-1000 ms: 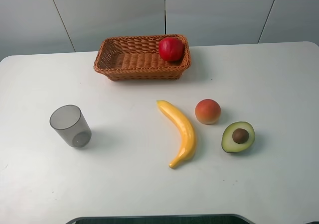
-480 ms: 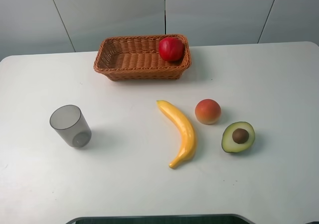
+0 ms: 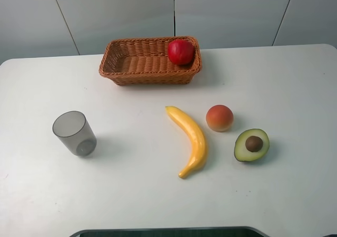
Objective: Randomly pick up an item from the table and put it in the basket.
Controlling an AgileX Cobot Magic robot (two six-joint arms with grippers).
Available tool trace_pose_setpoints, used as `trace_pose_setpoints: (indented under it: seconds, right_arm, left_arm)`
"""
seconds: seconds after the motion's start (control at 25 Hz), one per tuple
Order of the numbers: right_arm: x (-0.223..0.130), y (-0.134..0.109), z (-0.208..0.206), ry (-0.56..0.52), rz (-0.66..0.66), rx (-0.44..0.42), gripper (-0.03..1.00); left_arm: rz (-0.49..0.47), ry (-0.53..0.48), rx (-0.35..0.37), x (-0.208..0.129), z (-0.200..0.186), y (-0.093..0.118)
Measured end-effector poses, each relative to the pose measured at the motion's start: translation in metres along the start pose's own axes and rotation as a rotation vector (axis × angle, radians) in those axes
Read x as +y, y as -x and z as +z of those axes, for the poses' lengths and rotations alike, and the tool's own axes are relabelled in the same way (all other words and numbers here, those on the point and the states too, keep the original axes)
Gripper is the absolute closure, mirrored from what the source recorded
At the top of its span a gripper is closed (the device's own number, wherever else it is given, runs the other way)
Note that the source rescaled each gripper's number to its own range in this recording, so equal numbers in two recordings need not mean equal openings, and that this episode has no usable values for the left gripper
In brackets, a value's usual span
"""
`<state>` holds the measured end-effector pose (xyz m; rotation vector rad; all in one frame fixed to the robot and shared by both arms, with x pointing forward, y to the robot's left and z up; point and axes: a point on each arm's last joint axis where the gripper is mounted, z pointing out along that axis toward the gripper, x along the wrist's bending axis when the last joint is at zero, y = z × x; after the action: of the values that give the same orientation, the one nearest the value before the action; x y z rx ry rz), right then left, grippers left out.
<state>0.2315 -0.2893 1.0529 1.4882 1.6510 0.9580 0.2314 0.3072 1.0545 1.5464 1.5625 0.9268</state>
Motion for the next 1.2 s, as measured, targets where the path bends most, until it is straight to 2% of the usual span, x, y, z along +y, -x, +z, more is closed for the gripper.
trace_pose_setpoints:
  seconds: [1.2]
  right_arm:
    - [0.0,0.0,0.0,0.0,0.0,0.0,-0.03]
  left_arm:
    - [0.0,0.0,0.0,0.0,0.0,0.0]
